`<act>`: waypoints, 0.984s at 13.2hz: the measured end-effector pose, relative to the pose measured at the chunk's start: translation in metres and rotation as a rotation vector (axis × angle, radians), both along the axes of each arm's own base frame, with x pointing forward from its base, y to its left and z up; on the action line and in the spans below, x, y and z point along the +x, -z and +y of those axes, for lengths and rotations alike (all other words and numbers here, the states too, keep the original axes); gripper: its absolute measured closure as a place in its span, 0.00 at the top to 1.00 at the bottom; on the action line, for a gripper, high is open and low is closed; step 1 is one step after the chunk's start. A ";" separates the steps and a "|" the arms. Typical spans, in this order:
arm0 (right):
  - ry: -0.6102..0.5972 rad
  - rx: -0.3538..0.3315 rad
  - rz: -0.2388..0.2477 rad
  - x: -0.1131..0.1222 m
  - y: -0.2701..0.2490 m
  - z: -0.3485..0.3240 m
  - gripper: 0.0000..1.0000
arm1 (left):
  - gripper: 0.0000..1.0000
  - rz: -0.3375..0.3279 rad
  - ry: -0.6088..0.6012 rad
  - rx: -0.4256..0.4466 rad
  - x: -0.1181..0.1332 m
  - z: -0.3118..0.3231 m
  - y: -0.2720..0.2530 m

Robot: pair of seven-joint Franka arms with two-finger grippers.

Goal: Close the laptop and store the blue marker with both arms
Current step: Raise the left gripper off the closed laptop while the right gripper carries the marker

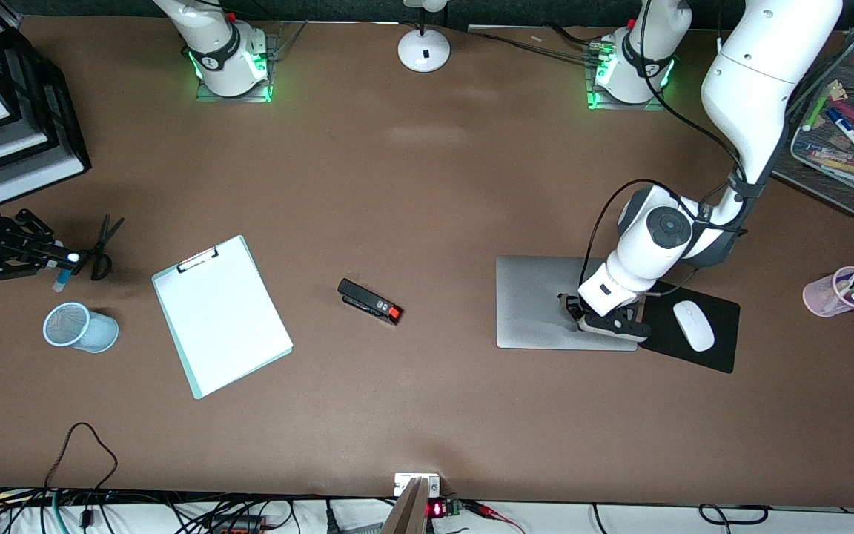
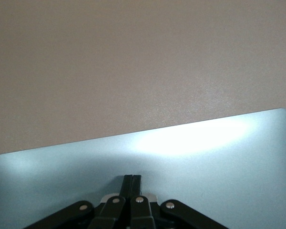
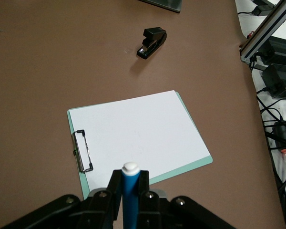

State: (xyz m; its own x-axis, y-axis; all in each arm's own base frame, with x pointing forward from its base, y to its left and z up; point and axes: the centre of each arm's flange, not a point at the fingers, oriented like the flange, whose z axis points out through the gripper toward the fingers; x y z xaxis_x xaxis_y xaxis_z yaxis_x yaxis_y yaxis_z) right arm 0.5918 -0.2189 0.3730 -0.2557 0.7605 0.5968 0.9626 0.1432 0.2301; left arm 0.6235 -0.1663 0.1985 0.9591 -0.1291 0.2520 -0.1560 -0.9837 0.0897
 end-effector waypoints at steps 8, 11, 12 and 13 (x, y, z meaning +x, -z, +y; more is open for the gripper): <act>-0.046 0.069 -0.030 0.029 0.057 -0.010 0.18 | 0.01 0.012 0.007 0.071 0.009 0.001 -0.059; -0.033 0.099 -0.050 0.034 0.057 -0.008 0.18 | 0.03 0.091 0.027 0.166 -0.008 -0.010 -0.115; -0.028 0.101 -0.058 0.038 0.058 -0.012 0.18 | 0.03 0.113 0.034 0.195 -0.016 -0.014 -0.132; -0.026 0.100 -0.067 0.042 0.059 -0.016 0.18 | 0.05 0.133 0.040 0.222 -0.023 -0.019 -0.148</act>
State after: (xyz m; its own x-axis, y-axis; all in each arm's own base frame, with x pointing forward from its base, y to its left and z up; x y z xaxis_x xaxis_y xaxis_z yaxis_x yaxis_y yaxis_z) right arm 0.6341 -0.2354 0.3141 -0.3160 0.6905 0.6507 0.9410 0.1405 0.3078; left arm 0.6001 -0.1851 0.3462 0.9749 -0.2060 0.0848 -0.1969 -0.9748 -0.1052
